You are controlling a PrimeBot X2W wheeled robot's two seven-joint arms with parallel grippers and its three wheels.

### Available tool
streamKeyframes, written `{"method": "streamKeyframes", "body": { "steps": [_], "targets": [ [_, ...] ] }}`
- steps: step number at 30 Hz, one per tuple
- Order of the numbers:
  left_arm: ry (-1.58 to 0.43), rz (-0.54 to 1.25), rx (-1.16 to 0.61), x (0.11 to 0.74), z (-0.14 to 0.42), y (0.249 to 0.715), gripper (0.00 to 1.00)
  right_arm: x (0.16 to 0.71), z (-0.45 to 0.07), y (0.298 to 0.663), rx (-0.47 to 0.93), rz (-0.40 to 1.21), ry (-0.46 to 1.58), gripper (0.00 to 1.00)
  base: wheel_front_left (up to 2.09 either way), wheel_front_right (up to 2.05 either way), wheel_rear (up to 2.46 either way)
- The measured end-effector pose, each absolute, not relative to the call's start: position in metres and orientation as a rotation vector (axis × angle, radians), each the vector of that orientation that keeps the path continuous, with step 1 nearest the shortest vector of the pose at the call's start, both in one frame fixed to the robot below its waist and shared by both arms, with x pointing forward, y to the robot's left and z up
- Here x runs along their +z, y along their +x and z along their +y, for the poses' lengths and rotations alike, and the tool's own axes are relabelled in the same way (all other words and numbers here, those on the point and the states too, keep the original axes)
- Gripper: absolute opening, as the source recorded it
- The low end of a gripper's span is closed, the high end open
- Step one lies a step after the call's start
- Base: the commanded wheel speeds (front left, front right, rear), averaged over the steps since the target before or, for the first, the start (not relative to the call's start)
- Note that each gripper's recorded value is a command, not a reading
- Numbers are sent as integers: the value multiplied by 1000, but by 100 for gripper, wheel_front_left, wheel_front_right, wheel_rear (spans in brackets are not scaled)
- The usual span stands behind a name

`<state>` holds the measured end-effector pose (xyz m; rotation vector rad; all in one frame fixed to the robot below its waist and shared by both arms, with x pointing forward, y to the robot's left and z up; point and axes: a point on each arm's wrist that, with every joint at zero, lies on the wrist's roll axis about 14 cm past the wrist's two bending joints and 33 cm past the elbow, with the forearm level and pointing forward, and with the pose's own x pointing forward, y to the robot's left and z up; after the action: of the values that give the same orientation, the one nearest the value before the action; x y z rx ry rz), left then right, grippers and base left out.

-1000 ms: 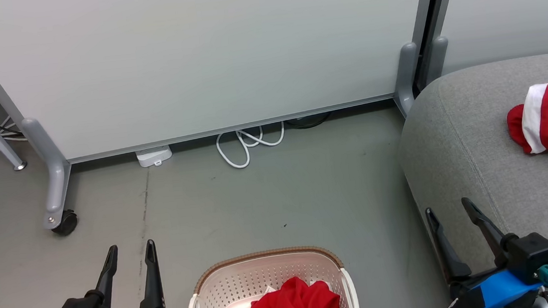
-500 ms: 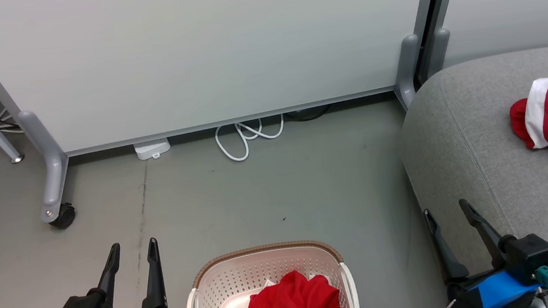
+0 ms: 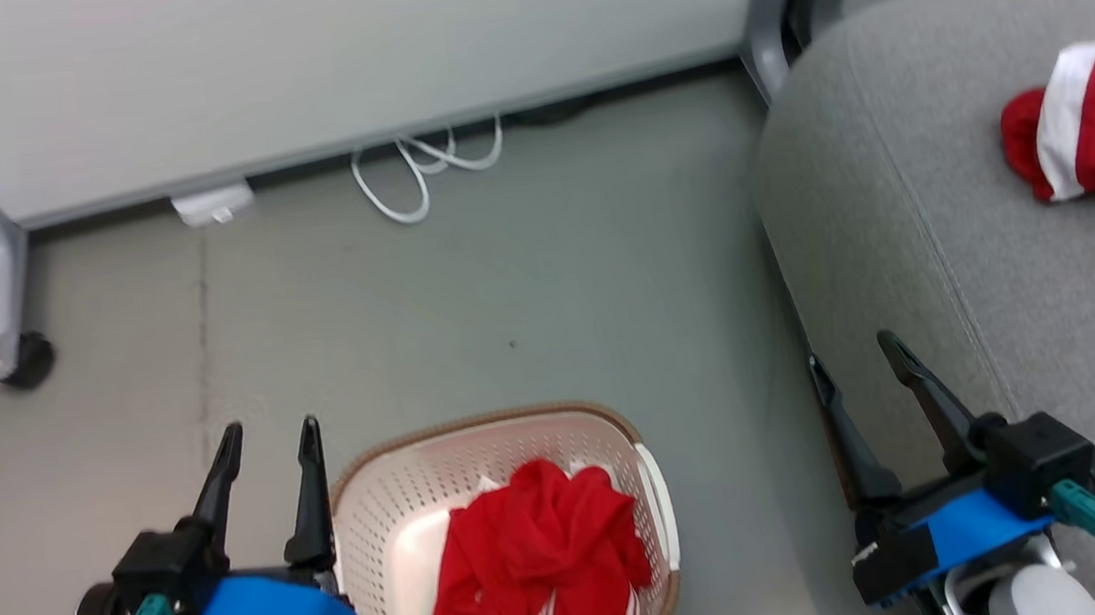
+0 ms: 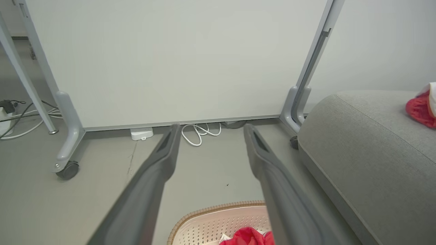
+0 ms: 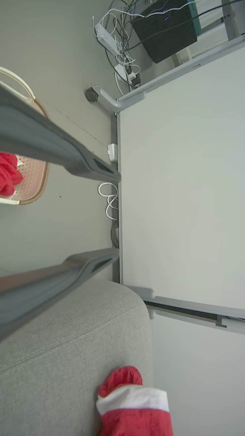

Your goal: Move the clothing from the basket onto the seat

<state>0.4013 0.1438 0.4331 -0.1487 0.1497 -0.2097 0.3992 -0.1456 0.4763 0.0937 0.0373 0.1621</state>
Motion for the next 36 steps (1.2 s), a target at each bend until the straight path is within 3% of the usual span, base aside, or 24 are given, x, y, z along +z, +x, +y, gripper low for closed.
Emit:
{"method": "streamKeyframes", "body": {
  "steps": [12, 23, 36],
  "targets": [
    [-136, 363, -408, 346, 82, 441, 100, 426, -154, 434, 137, 130, 122, 100, 0, 0, 0],
    [-95, 749, -561, 227, 42, 414, 100, 386, -178, 437, 73, 227, 108, 100, 0, 0, 0],
    [-86, 976, -562, 149, 29, 410, 100, 362, -190, 438, 42, 285, 109, 100, 0, 0, 0]
  ]
}}
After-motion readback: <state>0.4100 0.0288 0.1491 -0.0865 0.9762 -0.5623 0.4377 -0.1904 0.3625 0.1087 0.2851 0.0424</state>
